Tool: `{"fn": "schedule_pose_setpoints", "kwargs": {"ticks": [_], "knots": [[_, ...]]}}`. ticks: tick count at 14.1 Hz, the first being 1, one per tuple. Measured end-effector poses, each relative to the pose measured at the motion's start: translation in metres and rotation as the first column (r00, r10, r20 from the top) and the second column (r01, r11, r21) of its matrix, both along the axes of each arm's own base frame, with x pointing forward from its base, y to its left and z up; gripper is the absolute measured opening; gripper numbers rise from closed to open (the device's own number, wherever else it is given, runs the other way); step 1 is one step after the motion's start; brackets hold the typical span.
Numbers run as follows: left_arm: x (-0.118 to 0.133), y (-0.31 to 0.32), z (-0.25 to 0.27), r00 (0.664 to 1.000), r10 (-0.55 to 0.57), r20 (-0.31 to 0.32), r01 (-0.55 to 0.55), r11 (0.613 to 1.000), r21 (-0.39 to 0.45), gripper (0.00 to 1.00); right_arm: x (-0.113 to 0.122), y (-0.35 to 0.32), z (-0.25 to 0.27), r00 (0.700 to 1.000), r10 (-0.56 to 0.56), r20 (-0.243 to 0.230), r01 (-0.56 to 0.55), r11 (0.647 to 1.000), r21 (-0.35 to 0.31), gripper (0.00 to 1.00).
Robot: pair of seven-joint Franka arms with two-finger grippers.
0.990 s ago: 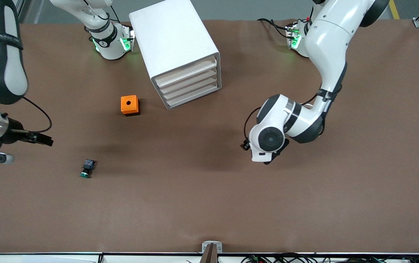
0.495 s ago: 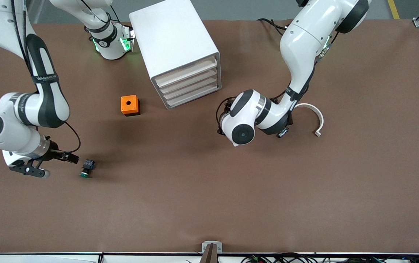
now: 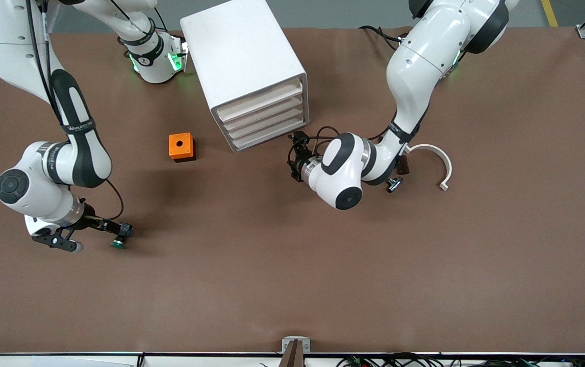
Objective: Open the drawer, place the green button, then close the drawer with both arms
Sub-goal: 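Grasp the drawer front with the left gripper while the right gripper grasps the button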
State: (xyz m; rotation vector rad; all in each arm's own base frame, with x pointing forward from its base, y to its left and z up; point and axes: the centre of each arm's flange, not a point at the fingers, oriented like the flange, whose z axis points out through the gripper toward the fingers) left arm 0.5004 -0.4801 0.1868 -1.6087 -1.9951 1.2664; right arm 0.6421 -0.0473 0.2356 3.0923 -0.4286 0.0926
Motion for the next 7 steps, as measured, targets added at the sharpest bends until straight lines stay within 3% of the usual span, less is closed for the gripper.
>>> {"fn": "schedule_pose_setpoints", "kwargs": {"ticks": [3,4,7], "knots": [[-0.007,-0.005,-0.019,0.985,0.113,-0.127,-0.107,0.993,0.053,0.89,0.0,0.001,-0.023,1.0,0.003,0.015,-0.003,1.0,-0.007,1.0],[-0.009,-0.007,-0.023,0.976,0.14,-0.165,-0.131,0.989,0.062,0.82,-0.001,0.002,-0.031,1.0,0.005,0.013,-0.004,1.0,-0.007,1.0],[-0.025,-0.018,-0.029,0.952,0.156,-0.265,-0.141,0.987,0.075,0.79,-0.002,0.01,-0.044,1.0,0.001,0.004,-0.001,1.0,0.009,1.0]]}}
